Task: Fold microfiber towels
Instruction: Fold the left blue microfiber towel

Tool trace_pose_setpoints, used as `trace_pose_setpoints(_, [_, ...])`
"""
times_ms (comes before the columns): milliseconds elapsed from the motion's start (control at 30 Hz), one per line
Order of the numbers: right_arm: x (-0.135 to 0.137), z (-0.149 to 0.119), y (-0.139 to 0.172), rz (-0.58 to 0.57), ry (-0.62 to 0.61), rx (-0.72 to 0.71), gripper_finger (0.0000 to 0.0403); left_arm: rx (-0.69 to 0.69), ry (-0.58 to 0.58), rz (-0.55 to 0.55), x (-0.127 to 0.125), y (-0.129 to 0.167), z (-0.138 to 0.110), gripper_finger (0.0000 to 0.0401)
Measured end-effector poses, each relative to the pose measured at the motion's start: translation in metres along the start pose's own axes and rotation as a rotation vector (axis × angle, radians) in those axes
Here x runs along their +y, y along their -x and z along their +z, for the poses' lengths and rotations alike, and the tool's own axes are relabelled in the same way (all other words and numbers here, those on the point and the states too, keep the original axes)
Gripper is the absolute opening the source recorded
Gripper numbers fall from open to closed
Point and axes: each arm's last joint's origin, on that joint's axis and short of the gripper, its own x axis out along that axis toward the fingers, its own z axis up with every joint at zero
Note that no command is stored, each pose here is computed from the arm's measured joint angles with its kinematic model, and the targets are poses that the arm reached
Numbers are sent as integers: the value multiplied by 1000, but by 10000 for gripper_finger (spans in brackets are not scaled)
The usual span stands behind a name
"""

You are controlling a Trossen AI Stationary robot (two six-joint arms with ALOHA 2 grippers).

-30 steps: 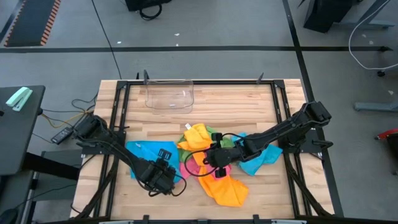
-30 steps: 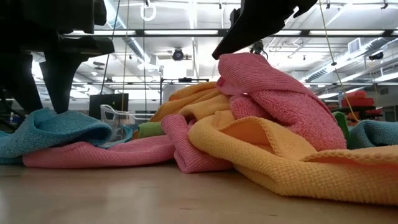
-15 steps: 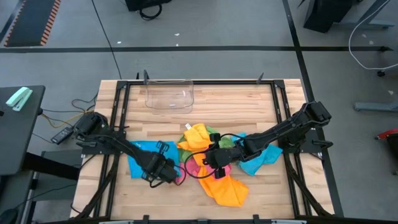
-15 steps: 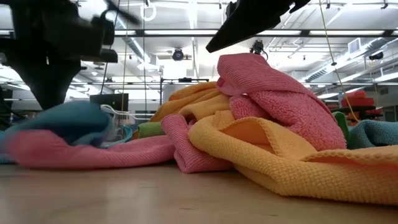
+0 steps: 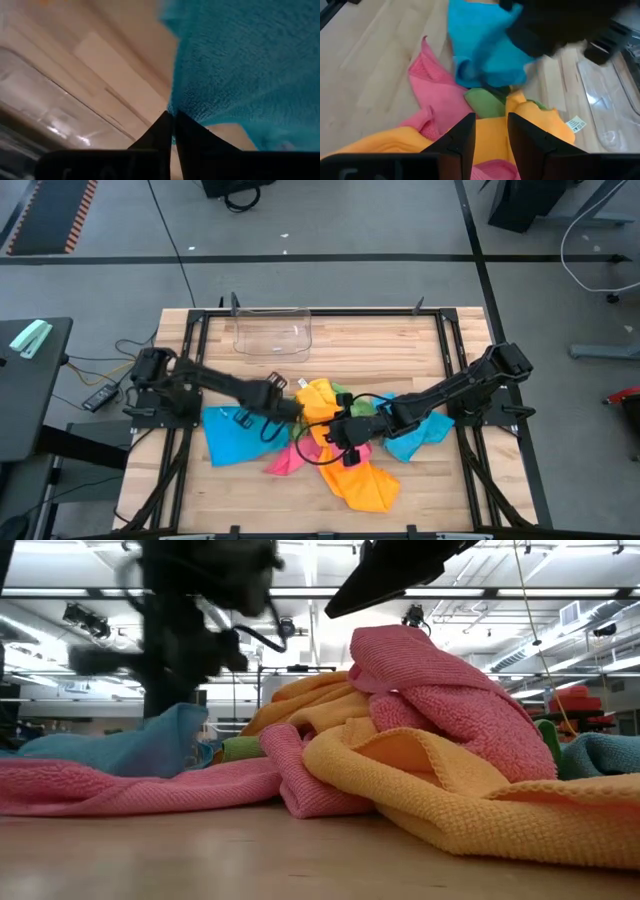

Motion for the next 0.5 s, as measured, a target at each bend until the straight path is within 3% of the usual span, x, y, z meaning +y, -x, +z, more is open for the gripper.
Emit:
trace_pose_setpoints(267, [0,-1,0,1,-43,6,122,-146,188,-58,32,-23,-8,13])
trace_pose_setpoints(500, [-10,-1,-4,-22,-109,11,123,-144,356,-231,42,-32,-24,31])
